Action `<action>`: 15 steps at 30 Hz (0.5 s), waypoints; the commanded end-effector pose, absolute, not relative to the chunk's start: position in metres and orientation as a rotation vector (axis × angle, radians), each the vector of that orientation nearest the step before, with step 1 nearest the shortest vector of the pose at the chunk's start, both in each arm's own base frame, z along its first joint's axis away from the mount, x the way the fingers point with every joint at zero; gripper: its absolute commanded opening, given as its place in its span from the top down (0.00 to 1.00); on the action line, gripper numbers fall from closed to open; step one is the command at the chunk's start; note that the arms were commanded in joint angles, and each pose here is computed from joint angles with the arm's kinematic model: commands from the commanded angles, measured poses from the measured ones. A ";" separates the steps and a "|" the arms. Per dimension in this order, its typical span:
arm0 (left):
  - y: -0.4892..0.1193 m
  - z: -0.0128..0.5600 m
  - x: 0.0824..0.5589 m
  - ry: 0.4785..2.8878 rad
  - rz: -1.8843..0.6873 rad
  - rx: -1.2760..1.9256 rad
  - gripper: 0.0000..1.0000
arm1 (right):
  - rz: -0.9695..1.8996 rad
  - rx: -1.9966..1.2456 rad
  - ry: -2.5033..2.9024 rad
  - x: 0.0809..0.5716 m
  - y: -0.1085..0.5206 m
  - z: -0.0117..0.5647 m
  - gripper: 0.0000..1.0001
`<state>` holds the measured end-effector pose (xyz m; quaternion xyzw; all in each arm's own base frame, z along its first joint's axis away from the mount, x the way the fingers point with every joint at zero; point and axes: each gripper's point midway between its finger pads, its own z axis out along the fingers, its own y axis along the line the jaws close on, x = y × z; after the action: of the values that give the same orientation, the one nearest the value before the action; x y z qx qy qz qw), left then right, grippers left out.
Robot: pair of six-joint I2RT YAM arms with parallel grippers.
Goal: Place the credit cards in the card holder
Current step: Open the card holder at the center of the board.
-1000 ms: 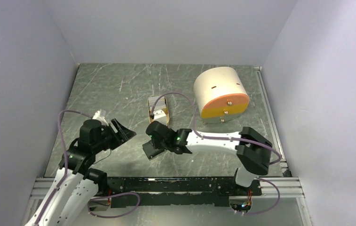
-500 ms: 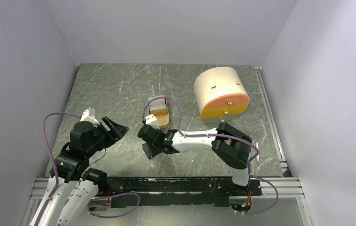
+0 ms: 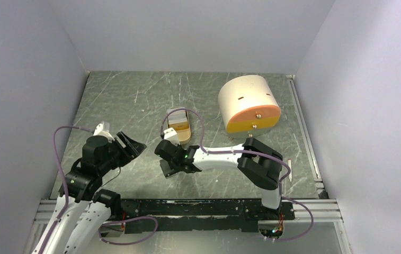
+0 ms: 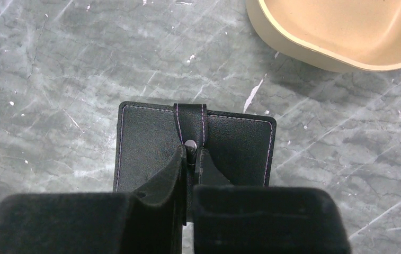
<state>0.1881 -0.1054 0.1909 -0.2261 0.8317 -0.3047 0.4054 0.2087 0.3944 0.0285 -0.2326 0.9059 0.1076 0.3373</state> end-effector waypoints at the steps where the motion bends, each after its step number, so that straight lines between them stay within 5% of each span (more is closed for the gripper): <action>1: -0.116 0.182 0.191 2.134 -0.816 -0.541 0.32 | 0.276 -0.555 2.347 0.212 0.385 0.040 1.00; 15: -0.163 0.142 0.187 2.271 -1.101 -0.441 0.38 | 0.709 -0.178 2.315 0.197 0.354 0.134 1.00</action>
<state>0.1865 -0.1430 0.1361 -0.1907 0.8631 -0.3550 0.3044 0.2048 0.3611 0.1152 -0.1245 0.8985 0.2248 0.3559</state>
